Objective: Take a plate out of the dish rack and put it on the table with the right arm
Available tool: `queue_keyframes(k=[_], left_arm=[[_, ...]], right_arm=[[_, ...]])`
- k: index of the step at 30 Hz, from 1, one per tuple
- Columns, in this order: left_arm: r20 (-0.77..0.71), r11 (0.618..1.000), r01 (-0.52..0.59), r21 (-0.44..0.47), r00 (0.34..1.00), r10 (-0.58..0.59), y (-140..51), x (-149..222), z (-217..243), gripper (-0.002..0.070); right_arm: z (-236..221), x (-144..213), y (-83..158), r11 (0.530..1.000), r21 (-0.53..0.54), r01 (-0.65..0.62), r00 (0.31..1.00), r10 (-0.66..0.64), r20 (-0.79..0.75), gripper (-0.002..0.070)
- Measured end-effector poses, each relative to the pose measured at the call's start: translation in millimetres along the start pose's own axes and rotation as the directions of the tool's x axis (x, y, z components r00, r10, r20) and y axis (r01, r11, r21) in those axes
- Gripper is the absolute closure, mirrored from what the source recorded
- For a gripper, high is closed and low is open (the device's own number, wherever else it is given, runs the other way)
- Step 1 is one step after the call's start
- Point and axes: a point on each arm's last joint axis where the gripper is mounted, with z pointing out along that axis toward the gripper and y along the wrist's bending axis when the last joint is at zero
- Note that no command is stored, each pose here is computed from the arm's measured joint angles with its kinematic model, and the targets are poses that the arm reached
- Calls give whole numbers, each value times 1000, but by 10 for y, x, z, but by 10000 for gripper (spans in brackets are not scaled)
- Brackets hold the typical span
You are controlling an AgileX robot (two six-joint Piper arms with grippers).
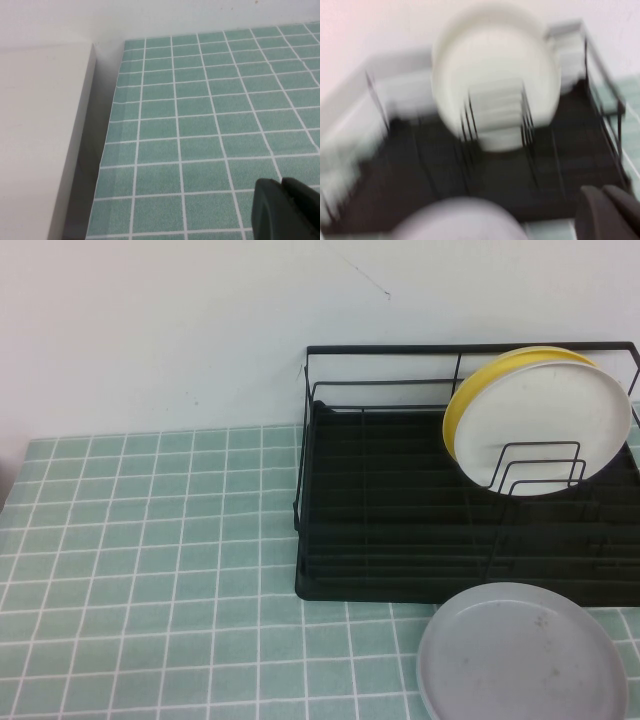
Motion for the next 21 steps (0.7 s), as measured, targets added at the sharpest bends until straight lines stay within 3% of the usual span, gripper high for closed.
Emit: queue_keyframes(k=[3,7,14,18,21], left_arm=[[0,1000,0,0,1000,0,0,0,0,678],[0,1000,0,0,1000,0,0,0,0,678],[0,1000,0,0,1000,0,0,0,0,678],[0,1000,0,0,1000,0,0,0,0,678],[0,1000,0,0,1000,0,0,0,0,678]], right_arm=[[-7,-113,-29,985,10,-170,978,167,128,678],[-24,-190,-82,970,38,-241,948,227,224,678],[-7,-65,93,960,-99,-261,965,263,4,678],[34,-290,184,966,-124,-226,973,216,-87,678],[153,-539,253,979,-153,-132,979,104,-174,678]])
